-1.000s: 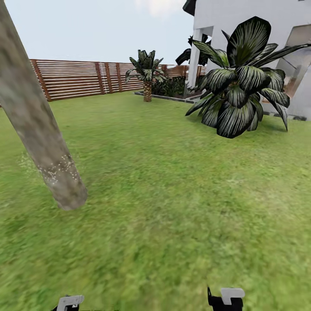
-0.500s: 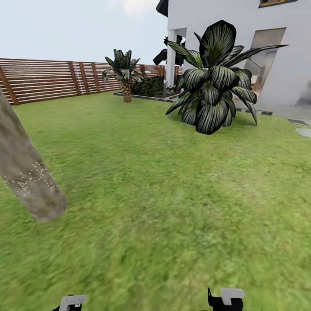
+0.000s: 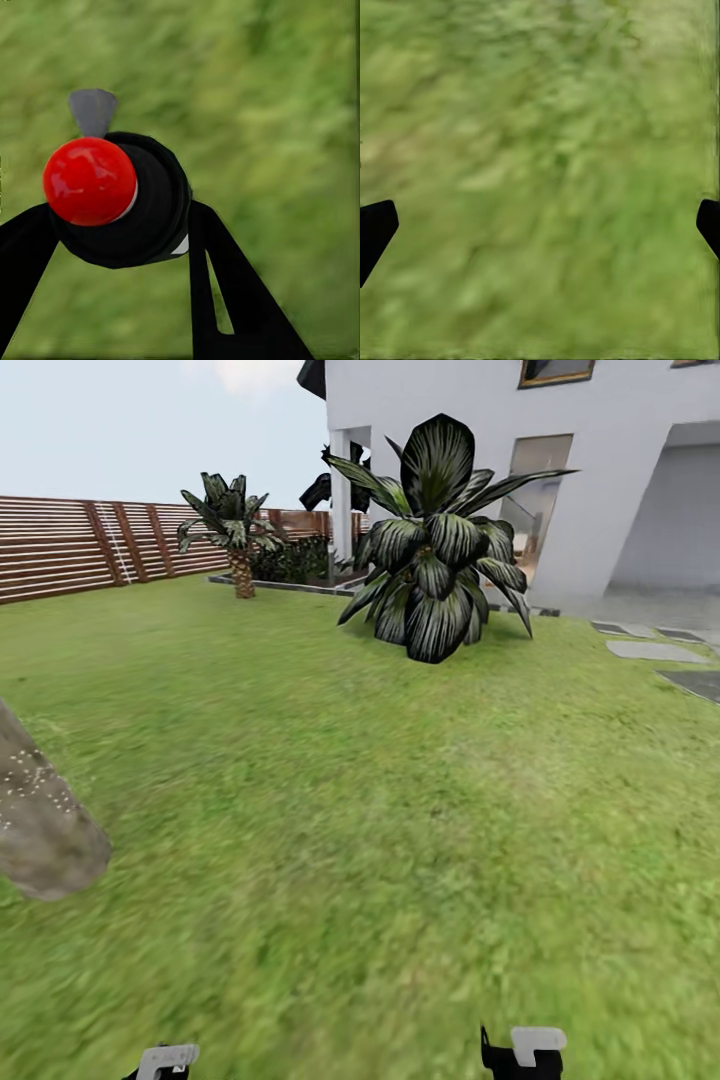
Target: In the garden, pick up the pesticide atomizer on the floor and spray pesticide onto both trees until each tree trunk is fully covered.
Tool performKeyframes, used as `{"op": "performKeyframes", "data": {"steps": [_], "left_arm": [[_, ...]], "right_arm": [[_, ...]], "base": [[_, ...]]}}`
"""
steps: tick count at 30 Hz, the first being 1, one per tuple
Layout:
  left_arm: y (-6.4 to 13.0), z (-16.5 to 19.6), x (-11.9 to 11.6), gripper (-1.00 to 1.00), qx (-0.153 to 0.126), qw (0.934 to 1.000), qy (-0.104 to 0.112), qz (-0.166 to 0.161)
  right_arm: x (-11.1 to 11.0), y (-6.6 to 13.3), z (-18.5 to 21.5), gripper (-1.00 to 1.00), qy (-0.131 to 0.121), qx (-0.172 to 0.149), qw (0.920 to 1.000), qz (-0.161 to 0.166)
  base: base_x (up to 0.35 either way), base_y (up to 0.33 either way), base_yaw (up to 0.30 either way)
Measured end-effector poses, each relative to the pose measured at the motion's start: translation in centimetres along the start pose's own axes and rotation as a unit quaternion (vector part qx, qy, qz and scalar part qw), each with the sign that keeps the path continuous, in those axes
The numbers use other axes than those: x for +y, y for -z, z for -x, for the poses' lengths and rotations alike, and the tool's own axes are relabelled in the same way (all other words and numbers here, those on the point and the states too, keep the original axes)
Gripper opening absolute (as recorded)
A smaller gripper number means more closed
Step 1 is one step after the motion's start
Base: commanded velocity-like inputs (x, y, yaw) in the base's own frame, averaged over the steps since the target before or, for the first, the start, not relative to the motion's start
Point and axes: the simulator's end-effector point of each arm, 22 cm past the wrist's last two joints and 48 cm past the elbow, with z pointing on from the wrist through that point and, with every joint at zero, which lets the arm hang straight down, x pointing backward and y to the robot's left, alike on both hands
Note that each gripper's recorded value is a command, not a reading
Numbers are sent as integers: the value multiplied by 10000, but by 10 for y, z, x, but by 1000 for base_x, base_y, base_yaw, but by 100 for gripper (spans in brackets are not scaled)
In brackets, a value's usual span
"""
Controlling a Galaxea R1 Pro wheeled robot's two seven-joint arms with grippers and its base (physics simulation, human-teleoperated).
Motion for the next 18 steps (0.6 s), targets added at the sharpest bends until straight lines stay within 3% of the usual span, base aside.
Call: {"op": "performKeyframes", "data": {"steps": [18], "left_arm": [[0,1,4,-100,-3,10000,-1,19]], "right_arm": [[0,0,0,100,0,-1,10000,3]], "base": [[-129,281,-300]]}}
